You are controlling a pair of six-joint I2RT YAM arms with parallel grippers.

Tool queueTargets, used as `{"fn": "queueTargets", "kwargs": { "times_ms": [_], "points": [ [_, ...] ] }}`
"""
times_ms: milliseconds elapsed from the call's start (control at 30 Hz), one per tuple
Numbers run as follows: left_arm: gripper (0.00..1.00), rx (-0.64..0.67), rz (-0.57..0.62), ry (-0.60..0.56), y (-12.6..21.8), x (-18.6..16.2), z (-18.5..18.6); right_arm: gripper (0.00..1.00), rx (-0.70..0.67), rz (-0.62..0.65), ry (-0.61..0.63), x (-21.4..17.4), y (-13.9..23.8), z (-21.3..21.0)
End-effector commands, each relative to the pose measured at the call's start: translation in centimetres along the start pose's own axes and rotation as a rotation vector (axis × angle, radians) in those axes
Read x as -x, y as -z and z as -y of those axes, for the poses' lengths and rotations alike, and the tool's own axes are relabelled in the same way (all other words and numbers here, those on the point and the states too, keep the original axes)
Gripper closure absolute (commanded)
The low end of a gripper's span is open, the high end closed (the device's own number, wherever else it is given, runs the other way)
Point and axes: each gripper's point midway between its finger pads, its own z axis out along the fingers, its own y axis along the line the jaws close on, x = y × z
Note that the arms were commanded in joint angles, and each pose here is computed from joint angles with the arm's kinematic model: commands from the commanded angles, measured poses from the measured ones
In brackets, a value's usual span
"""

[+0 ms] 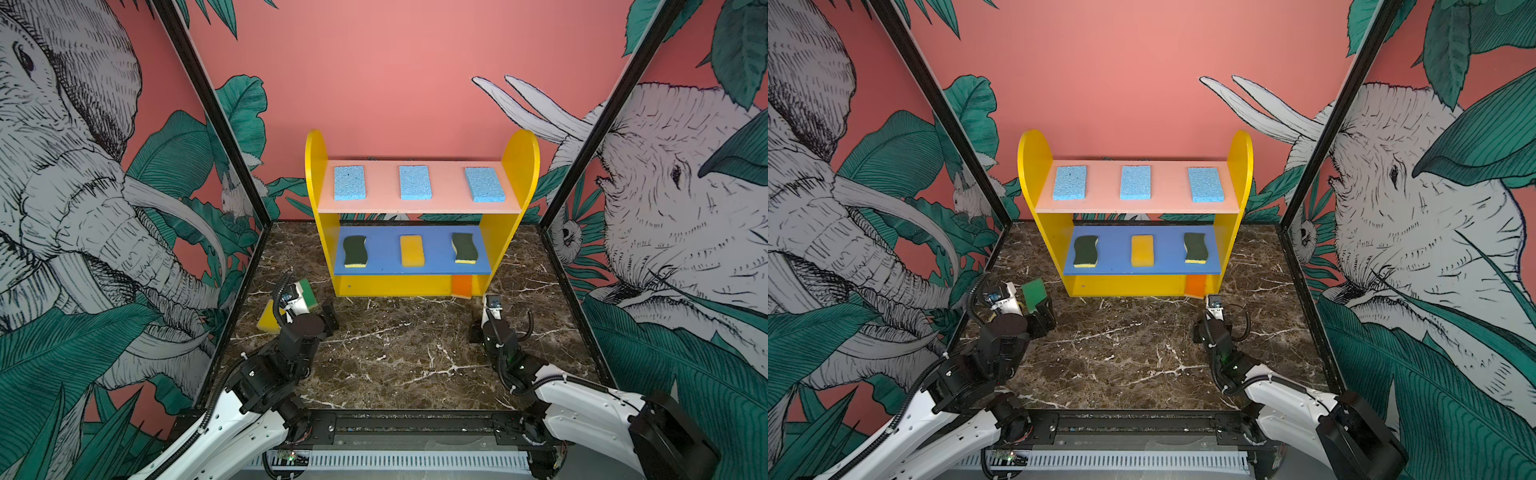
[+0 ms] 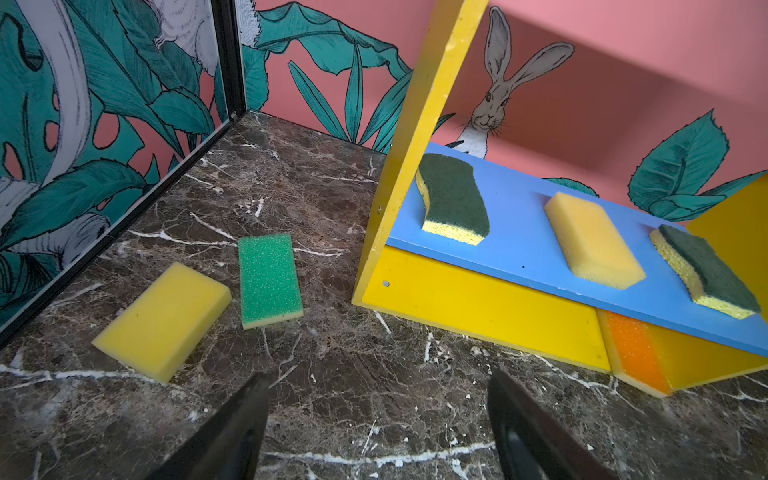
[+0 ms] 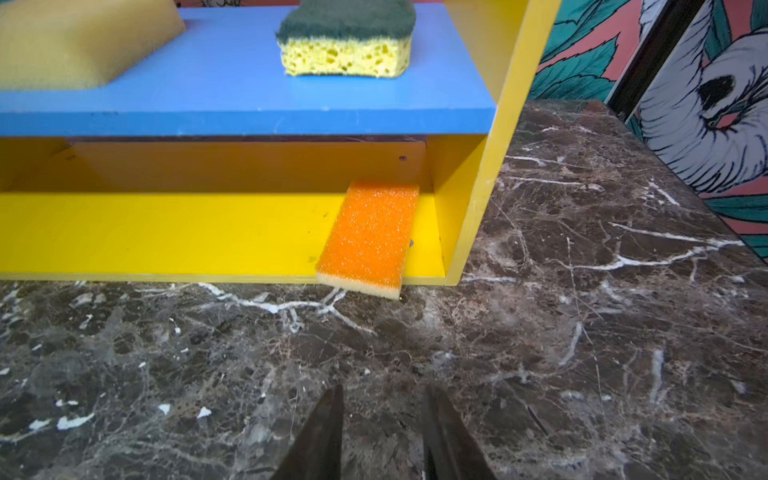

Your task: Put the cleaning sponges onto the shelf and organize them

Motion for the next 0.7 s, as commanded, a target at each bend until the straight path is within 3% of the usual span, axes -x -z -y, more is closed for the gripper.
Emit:
{"fn": "queueTargets", "kwargs": {
  "times_ms": [0,400,667],
  "points": [
    [0.17,-0.003,-0.008,-0.011,-0.6,-0.6,0.3,0.68,0.020,0.003,-0.060,-0.3,-0.5,-0.4],
    [0.18,0.003,0.019,-0.014,-1.2,-0.7,0.4,0.79,0.050,0.027,-0.212,-0.6,-5.8,-1.9],
    [0.19,-0.034,0.032,-0.010,-1.8,-0.9,1.5,0.80,0.034,0.030,-0.282,-1.1,-9.3,-1.7]
  ]
}}
